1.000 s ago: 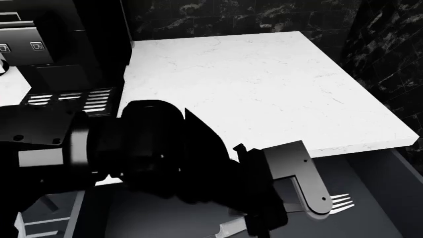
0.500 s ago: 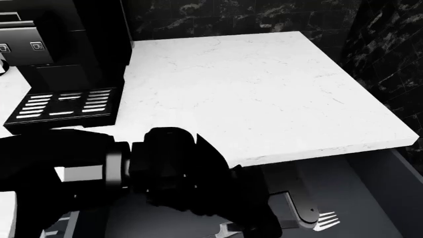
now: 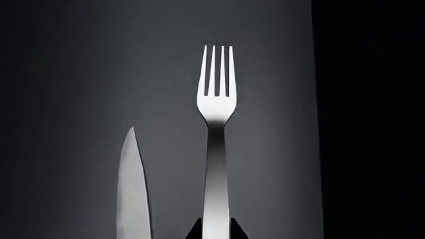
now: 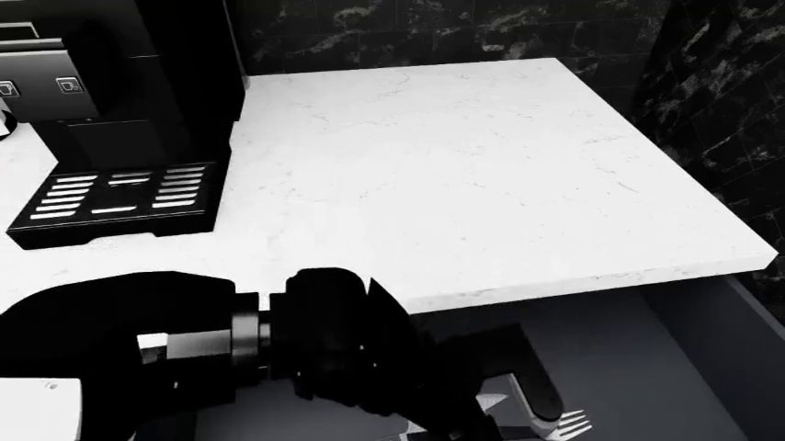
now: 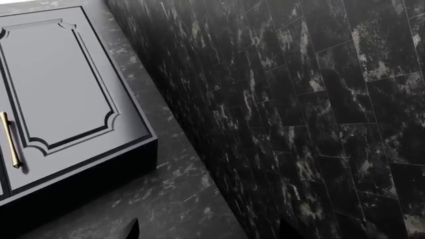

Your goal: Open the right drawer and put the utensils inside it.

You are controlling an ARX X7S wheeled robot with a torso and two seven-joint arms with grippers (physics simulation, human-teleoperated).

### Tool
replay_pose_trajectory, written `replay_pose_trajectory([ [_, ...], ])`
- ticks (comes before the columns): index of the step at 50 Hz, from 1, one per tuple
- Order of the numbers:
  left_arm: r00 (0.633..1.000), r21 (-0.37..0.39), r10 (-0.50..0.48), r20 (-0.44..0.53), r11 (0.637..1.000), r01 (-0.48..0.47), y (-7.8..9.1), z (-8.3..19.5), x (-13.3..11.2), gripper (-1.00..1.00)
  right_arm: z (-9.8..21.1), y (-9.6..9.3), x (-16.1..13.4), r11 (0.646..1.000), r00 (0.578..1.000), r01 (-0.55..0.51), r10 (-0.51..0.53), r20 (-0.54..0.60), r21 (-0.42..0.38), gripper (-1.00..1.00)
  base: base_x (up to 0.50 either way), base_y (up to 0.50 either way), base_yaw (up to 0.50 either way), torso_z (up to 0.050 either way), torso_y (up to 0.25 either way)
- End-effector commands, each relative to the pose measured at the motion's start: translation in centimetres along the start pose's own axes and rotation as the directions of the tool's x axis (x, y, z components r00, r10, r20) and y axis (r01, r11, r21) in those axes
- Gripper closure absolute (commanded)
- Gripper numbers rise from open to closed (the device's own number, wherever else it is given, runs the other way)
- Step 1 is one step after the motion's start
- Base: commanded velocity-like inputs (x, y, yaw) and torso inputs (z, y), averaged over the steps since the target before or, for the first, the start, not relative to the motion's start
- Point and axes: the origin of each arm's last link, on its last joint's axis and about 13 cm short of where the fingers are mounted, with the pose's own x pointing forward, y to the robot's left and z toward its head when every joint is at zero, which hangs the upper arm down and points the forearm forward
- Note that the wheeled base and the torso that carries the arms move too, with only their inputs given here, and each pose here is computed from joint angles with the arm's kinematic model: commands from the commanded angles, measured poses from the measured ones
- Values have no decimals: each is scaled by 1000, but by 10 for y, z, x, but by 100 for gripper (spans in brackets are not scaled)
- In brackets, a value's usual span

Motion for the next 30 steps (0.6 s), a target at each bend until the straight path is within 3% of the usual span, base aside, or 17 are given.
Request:
replay_pose_trajectory([
  [1, 1000, -20, -4, -20, 1000, 4, 2, -4, 6, 100, -1, -1, 0, 1000, 1000, 1, -1, -3, 0, -100, 0, 0, 0, 0, 0],
  [2, 1000, -20, -4, -20, 1000, 4, 2, -4, 6, 100, -1, -1, 0, 1000, 1000, 1, -1, -3, 0, -100, 0, 0, 0, 0, 0],
  [3, 1000, -1, -13, -21, 1000, 13, 0, -3, 3, -100, -1, -2, 0, 1000, 1000, 2, -2, -3, 0, -100, 0, 0, 0, 0, 0],
  [18, 999, 73, 23, 33, 997, -26, -8, 11, -23, -100, 1, 0, -1, 1000, 1000, 1, -1, 4, 0, -100, 0, 0, 0, 0, 0],
  [30, 991, 156, 90, 99, 982, -105, -27, 38, -74, -100, 1, 1, -1, 1000, 1000, 0, 0, 4, 0, -100, 0, 0, 0, 0, 0],
])
